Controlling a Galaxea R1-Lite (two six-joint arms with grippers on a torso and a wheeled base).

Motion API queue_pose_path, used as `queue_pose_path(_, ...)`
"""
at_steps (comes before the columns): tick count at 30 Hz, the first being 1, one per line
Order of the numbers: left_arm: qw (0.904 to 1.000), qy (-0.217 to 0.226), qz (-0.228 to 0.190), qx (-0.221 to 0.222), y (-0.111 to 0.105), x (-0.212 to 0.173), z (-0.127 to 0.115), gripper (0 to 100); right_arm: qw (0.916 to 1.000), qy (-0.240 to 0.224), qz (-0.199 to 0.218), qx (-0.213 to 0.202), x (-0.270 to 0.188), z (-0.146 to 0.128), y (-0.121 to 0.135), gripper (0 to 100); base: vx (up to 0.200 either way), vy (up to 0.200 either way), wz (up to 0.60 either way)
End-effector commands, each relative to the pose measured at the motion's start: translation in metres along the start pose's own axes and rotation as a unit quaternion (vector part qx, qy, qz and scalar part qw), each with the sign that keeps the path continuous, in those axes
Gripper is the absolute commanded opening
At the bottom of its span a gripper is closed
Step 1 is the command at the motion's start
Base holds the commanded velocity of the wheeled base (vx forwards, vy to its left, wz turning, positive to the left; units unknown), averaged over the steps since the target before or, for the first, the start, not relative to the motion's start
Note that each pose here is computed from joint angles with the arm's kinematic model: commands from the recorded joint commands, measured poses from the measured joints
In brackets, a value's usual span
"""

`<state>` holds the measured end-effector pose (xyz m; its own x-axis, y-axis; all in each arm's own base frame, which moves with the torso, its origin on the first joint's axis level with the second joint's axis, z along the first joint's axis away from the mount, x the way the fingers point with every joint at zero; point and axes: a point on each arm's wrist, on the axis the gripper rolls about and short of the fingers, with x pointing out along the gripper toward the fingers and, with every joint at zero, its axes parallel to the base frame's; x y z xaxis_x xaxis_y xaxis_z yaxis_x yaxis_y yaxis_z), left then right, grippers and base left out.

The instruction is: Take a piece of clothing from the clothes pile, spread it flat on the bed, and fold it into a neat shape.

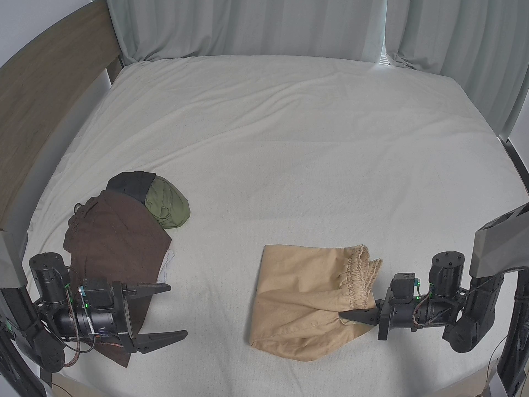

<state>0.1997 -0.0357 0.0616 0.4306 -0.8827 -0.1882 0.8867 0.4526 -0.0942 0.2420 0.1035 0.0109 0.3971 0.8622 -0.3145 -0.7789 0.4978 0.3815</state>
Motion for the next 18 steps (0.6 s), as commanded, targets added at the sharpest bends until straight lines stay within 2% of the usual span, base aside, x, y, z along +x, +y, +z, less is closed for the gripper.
queue_pose_path(1, 1.0000, 0.005, -0.001, -0.007, -0.003, -0.002, -0.002, 100, 0.9999, -0.007, 0.003, -0.008, -0.002, 0.004, 0.003, 0, 0.000, 0.000, 0.00)
queue_pose_path(13, 1.0000, 0.001, 0.001, -0.002, -0.003, -0.003, -0.001, 100, 0.9993, -0.027, 0.004, -0.026, 0.000, 0.015, 0.003, 0, 0.000, 0.000, 0.00)
queue_pose_path(18, 1.0000, 0.002, 0.002, -0.003, -0.003, -0.002, -0.001, 100, 0.9984, -0.051, 0.008, -0.025, 0.006, 0.029, -0.001, 0, 0.000, 0.000, 0.00)
